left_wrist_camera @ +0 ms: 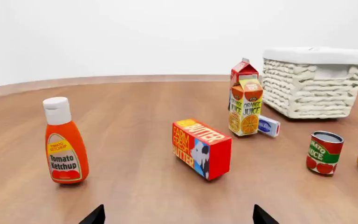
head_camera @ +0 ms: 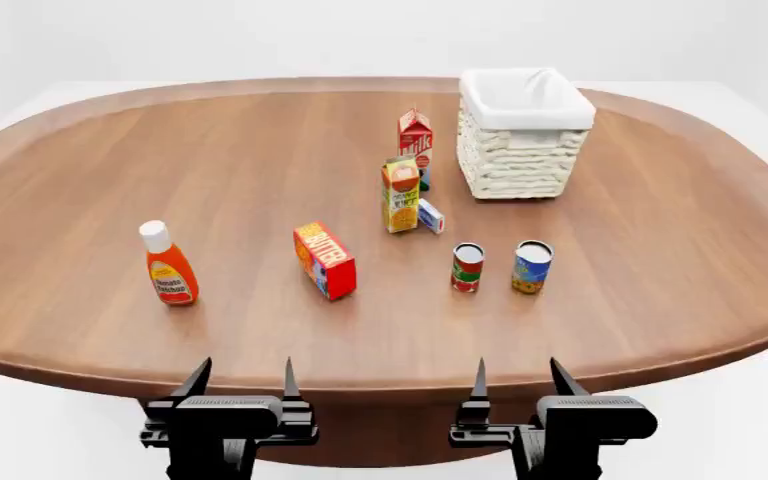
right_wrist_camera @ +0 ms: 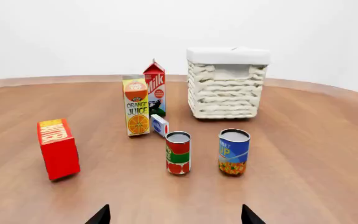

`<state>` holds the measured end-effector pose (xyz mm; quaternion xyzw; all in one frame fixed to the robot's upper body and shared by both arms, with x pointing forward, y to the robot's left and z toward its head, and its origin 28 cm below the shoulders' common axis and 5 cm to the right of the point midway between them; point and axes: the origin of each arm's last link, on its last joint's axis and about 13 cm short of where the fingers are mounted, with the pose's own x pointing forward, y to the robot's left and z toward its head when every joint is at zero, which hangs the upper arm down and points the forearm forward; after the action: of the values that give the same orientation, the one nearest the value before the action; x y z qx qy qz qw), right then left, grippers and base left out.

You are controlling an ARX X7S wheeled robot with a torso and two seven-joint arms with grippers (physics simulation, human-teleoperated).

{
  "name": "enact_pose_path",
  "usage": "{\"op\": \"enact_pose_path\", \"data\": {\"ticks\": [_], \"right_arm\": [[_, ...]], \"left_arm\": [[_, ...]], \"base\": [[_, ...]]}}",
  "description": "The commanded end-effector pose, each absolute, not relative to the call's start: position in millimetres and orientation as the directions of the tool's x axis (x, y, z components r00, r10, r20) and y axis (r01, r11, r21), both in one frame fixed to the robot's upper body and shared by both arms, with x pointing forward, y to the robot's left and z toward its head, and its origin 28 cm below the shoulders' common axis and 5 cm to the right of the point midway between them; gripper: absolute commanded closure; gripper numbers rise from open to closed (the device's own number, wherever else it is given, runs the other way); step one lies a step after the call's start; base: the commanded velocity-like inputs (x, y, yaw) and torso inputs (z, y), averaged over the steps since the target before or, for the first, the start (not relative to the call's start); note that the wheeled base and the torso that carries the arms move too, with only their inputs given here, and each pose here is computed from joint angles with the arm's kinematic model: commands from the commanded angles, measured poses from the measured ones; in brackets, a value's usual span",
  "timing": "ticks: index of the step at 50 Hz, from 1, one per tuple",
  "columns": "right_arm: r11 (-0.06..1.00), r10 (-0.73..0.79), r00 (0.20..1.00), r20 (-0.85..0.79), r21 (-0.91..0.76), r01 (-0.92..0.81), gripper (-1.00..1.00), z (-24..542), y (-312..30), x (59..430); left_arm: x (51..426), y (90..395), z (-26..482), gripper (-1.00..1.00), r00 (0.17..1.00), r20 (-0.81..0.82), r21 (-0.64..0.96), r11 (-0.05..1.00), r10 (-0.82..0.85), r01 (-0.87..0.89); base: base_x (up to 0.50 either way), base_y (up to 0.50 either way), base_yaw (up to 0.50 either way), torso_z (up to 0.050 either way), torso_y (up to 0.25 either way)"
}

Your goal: Pick up the cream cheese box and the butter, and put them in the basket.

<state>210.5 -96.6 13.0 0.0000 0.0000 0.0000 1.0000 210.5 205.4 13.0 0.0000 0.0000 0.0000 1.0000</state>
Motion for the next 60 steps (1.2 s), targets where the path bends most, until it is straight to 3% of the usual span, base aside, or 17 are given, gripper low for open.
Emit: {"op": "enact_pose_path", "data": {"ticks": [1, 27, 34, 36, 37, 41, 47, 60], "right_arm": [[1.000, 0.003, 1.000, -0.007, -0.027, -0.003, -1.00, 13, -96, 211], [0.999, -0.016, 1.000, -0.012, -0.033, 0.015, -1.00, 13, -97, 210], [0.994, -0.107, 0.978, 0.182, 0.022, 0.104, -1.00, 51, -105, 214], [0.994, -0.107, 0.978, 0.182, 0.022, 0.104, -1.00, 51, -105, 214], [0.990, -0.141, 0.942, 0.303, 0.027, 0.139, -1.00, 70, -109, 216], [0.987, -0.155, 0.887, 0.435, 0.020, 0.162, -1.00, 93, -114, 215], [0.984, -0.176, 0.814, 0.554, 0.069, 0.166, -1.00, 117, -117, 209], [0.989, -0.148, 0.755, 0.639, 0.096, 0.112, -1.00, 143, -118, 199]], "left_arm": [[211, 206, 13, -1.00, 1.000, -0.003, 0.003, 1.000, 0.003, -0.003], [212, 208, 13, -1.00, 1.000, 0.002, -0.028, 0.999, 0.022, -0.022], [206, 217, 58, -1.00, 0.962, 0.266, 0.032, 0.997, 0.065, -0.076], [206, 217, 58, -1.00, 0.962, 0.266, 0.032, 0.997, 0.065, -0.076], [202, 225, 80, -1.00, 0.918, 0.386, 0.067, 0.990, 0.087, -0.122], [195, 234, 101, -1.00, 0.865, 0.482, 0.059, 0.980, 0.137, -0.188], [188, 241, 118, -1.00, 0.796, 0.577, 0.027, 0.970, 0.184, -0.244], [178, 250, 135, -1.00, 0.720, 0.645, -0.040, 0.952, 0.256, -0.303]], "base": [[0.00, 0.00, 0.00, 0.000, 0.000], [0.00, 0.00, 0.00, 0.000, 0.000], [0.00, 0.00, 0.00, 0.000, 0.000], [0.00, 0.00, 0.00, 0.000, 0.000], [0.00, 0.00, 0.00, 0.000, 0.000], [0.00, 0.00, 0.00, 0.000, 0.000], [0.00, 0.00, 0.00, 0.000, 0.000], [0.00, 0.00, 0.00, 0.000, 0.000]]}}
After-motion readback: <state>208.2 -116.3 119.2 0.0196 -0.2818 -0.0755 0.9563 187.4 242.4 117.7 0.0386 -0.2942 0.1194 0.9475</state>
